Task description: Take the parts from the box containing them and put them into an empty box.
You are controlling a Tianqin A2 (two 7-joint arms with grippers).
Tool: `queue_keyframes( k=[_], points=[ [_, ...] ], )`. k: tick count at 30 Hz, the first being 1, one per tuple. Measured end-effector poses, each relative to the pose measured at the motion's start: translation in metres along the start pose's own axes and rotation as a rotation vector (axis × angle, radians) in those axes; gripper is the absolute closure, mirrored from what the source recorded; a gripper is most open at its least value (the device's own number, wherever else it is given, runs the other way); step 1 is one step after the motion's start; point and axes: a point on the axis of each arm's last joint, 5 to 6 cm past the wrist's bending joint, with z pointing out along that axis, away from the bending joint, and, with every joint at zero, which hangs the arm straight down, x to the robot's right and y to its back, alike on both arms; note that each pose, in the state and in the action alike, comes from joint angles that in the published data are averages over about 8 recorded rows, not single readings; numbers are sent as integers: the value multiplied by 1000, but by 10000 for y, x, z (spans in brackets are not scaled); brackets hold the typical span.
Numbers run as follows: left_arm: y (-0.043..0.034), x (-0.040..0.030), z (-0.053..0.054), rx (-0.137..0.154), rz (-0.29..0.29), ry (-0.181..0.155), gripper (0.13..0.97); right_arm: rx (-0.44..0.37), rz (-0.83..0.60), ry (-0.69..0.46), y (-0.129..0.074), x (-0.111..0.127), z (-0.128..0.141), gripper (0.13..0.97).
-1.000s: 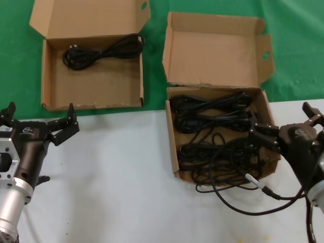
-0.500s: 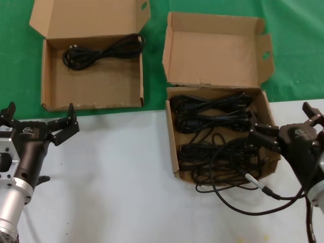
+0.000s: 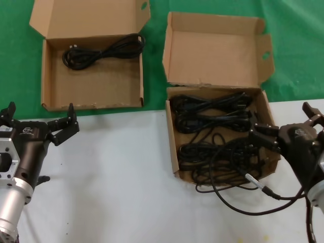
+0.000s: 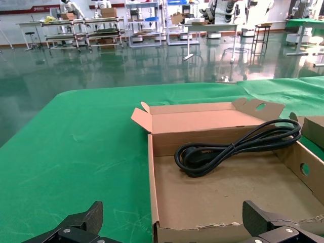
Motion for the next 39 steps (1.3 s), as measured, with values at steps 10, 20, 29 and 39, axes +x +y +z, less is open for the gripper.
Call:
queue_keyframes(
  k=[10, 20, 29, 39],
  points=[
    [0, 0, 0, 0, 0, 0, 132, 0, 0, 0, 0, 0, 0, 130],
    [0, 0, 0, 0, 0, 0, 132, 0, 0, 0, 0, 0, 0, 130],
    [0, 0, 0, 0, 0, 0, 132, 0, 0, 0, 0, 0, 0, 130],
    [0, 0, 0, 0, 0, 0, 132, 0, 0, 0, 0, 0, 0, 130]
  ],
)
